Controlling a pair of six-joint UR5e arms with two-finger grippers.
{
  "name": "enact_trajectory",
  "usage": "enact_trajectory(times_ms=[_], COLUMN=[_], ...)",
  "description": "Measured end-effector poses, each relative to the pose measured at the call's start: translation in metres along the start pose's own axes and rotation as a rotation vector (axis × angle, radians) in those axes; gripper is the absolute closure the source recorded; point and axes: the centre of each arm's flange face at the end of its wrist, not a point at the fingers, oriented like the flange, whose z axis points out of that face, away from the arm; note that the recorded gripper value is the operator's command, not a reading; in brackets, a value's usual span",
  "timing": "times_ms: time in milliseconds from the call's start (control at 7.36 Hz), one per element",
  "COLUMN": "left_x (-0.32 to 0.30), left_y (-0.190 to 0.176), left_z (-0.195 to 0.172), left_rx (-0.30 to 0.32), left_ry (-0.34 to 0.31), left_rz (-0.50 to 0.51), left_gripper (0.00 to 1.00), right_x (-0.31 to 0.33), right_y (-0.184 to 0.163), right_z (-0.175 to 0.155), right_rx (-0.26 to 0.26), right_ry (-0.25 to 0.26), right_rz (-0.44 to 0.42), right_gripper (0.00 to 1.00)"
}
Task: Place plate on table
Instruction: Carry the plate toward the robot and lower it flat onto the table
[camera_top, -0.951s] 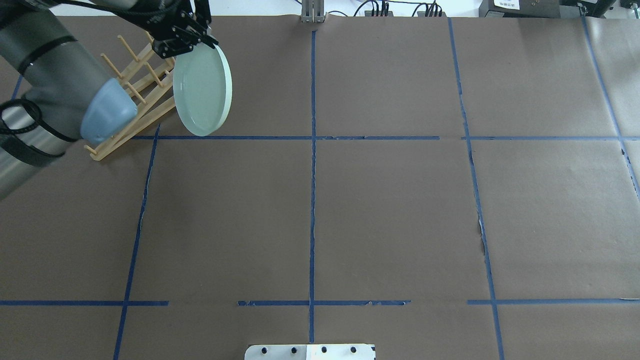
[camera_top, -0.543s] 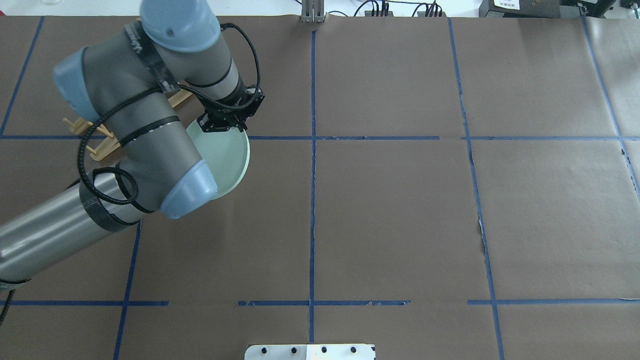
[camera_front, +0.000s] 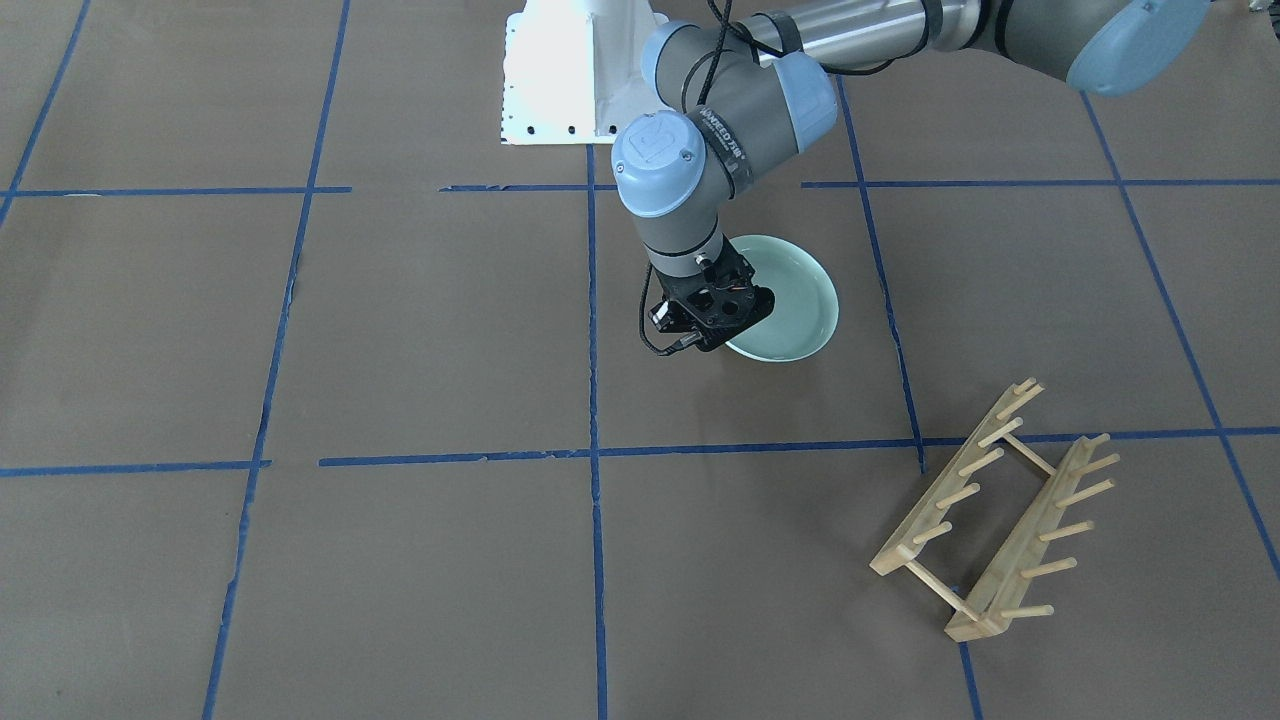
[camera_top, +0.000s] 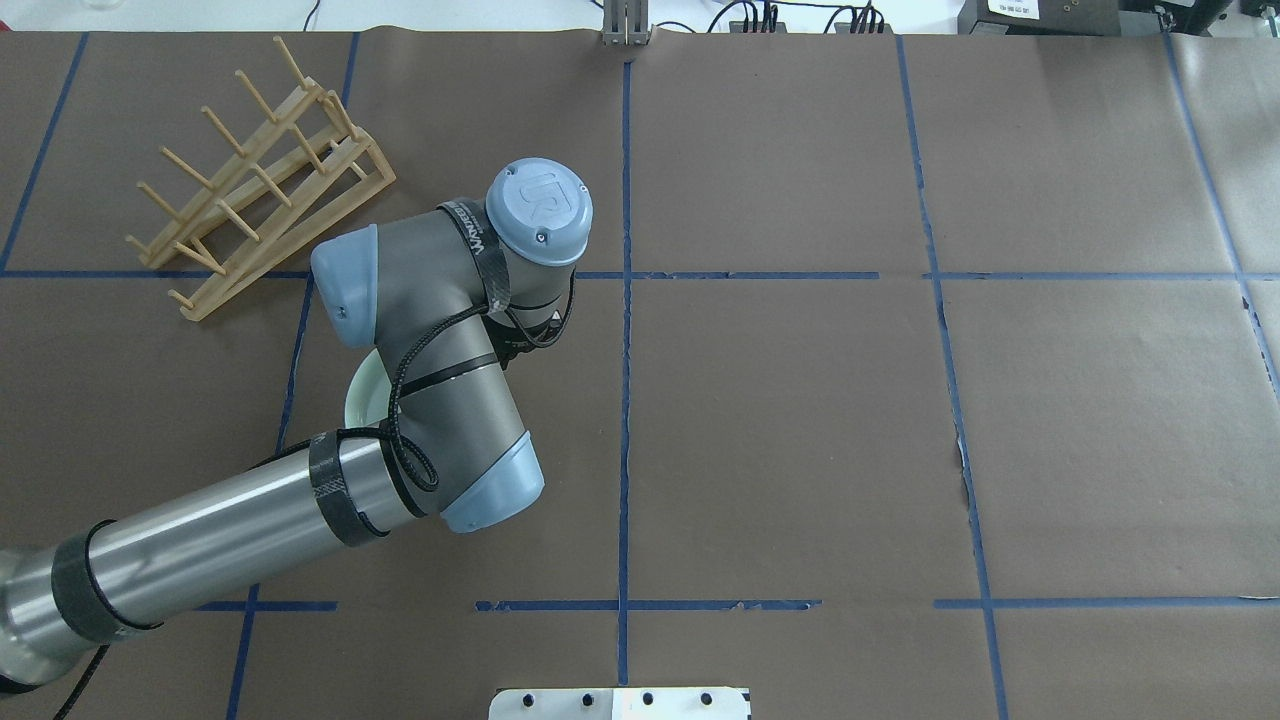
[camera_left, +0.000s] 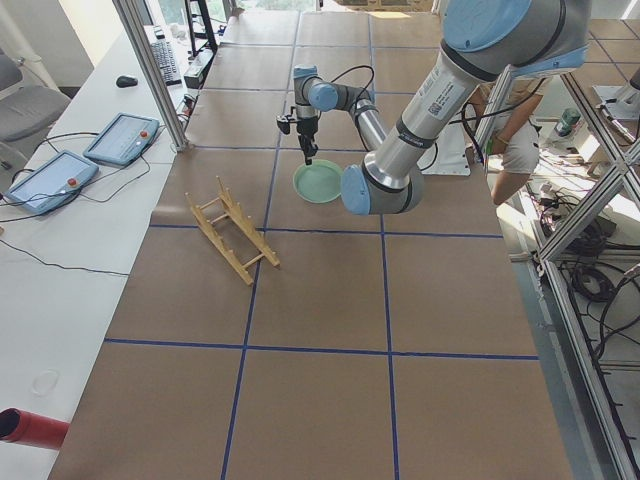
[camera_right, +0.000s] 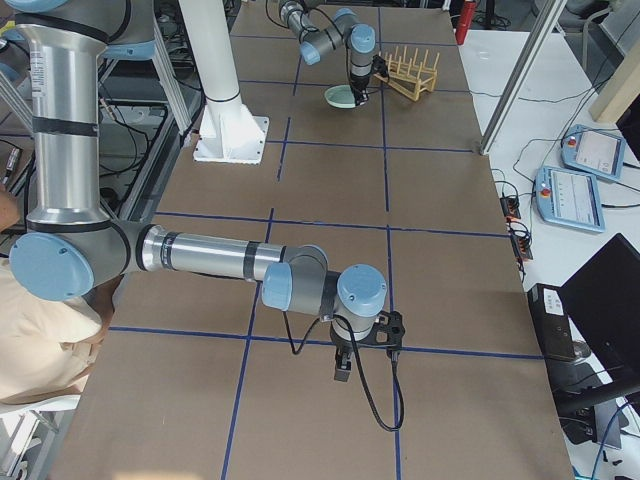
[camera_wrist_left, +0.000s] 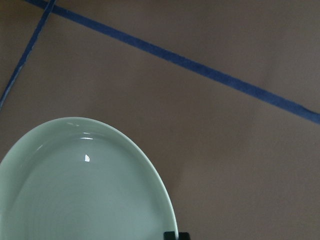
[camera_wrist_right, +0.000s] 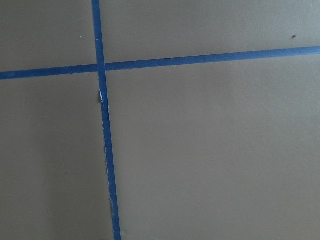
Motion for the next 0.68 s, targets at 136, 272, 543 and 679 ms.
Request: enact_trajectory(times_ms=[136, 272, 543, 679], left_x=[0.002, 0.002, 0.000, -0.012], left_y=[0.006, 0.009, 0.010, -0.002], left_z=[0.006, 0.008, -0.001, -0.024], left_rx=[0.003, 0.004, 0.010, 0.024], left_ry=[-0.006, 0.009, 0.092, 0.159], left_rz=[0.011, 0.020, 0.038, 0.058], left_gripper=[0.02, 0.00, 0.00, 0.00], right_x=[0.000, 0.000, 0.000, 0.000], right_y=[0.000, 0.000, 0.000, 0.000], right_z=[0.000, 0.000, 0.000, 0.000], right_rx=[0.000, 0.000, 0.000, 0.000], right_ry=[0.000, 0.000, 0.000, 0.000], right_rz=[0.000, 0.000, 0.000, 0.000], right_gripper=[0.00, 0.00, 0.00, 0.00])
